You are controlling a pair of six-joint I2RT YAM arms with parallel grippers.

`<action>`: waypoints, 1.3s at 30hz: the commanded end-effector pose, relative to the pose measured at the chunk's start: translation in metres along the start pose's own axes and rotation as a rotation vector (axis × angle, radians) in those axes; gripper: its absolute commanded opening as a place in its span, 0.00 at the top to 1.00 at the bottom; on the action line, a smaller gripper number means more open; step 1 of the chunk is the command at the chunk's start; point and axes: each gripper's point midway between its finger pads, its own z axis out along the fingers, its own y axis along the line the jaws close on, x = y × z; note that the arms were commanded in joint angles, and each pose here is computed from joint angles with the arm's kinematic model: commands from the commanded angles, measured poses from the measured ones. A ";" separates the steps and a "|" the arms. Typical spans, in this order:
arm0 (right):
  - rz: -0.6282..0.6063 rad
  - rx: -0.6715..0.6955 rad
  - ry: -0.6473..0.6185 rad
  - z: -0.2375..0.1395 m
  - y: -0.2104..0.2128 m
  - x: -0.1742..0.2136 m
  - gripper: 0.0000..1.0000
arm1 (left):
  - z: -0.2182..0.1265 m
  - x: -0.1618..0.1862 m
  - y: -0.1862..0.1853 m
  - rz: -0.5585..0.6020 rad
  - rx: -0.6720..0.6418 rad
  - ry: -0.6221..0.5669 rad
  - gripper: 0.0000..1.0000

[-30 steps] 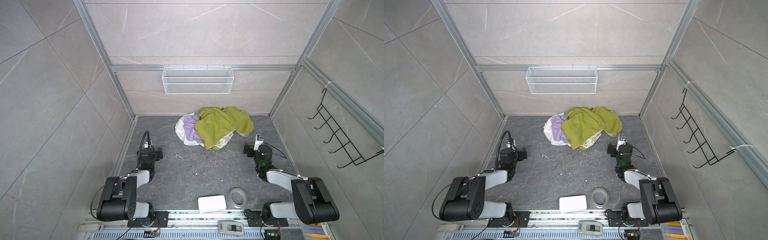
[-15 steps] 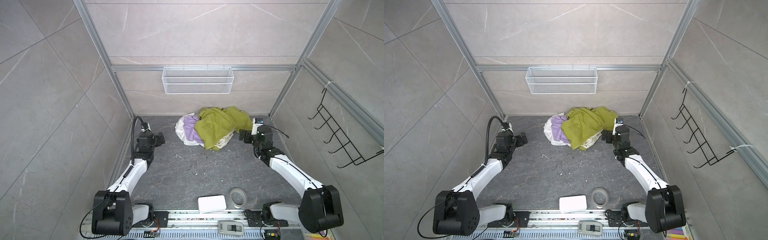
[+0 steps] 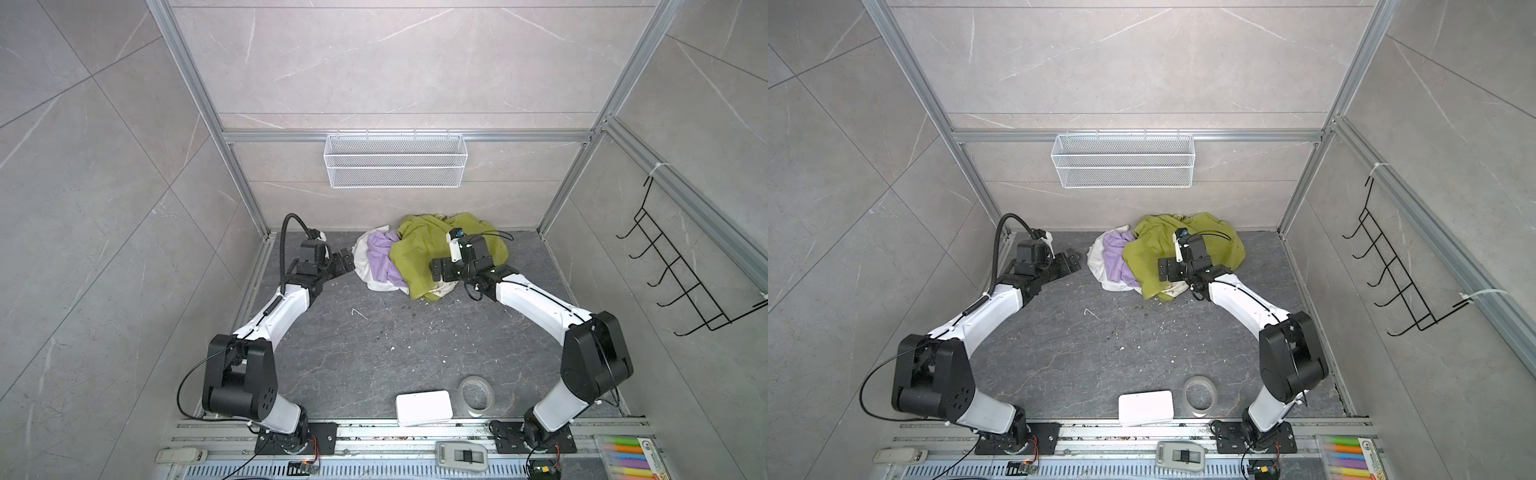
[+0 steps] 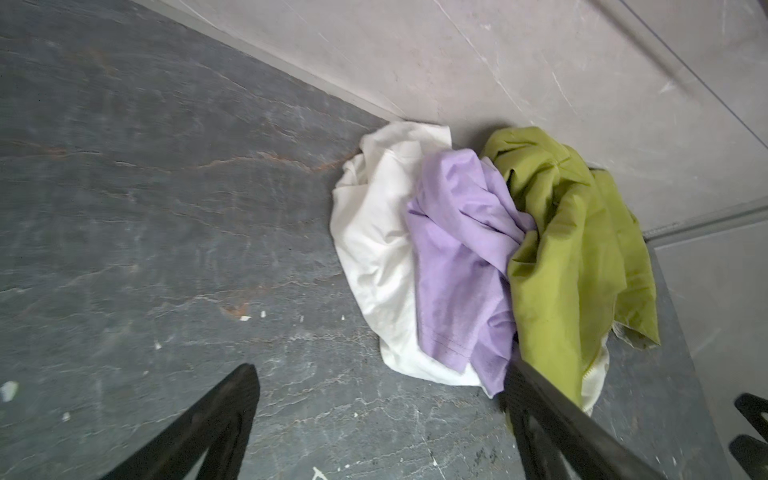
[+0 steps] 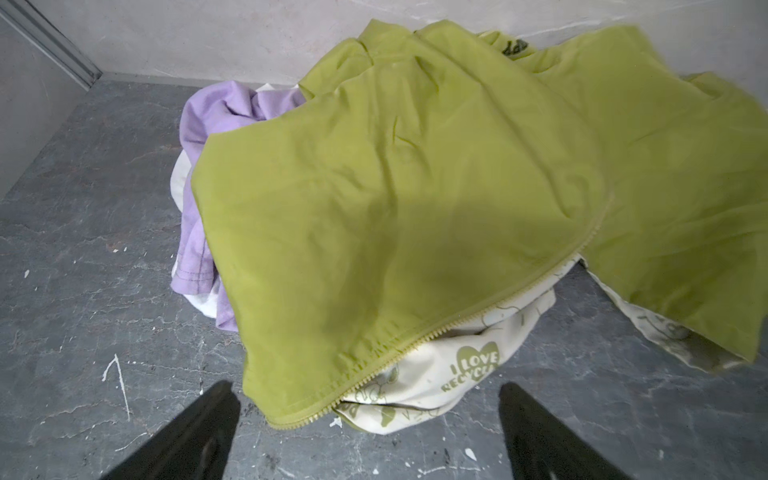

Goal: Pick out a specific cloth from the pile
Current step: 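Reach both grippers forward toward the lavender cloth in the pile, then close the left gripper on the lavender cloth while the right gripper grasps it nearby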

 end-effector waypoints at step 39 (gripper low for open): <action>-0.236 -0.193 -0.082 0.056 0.100 -0.049 0.00 | 0.175 -0.038 -0.051 -0.006 0.202 0.203 0.38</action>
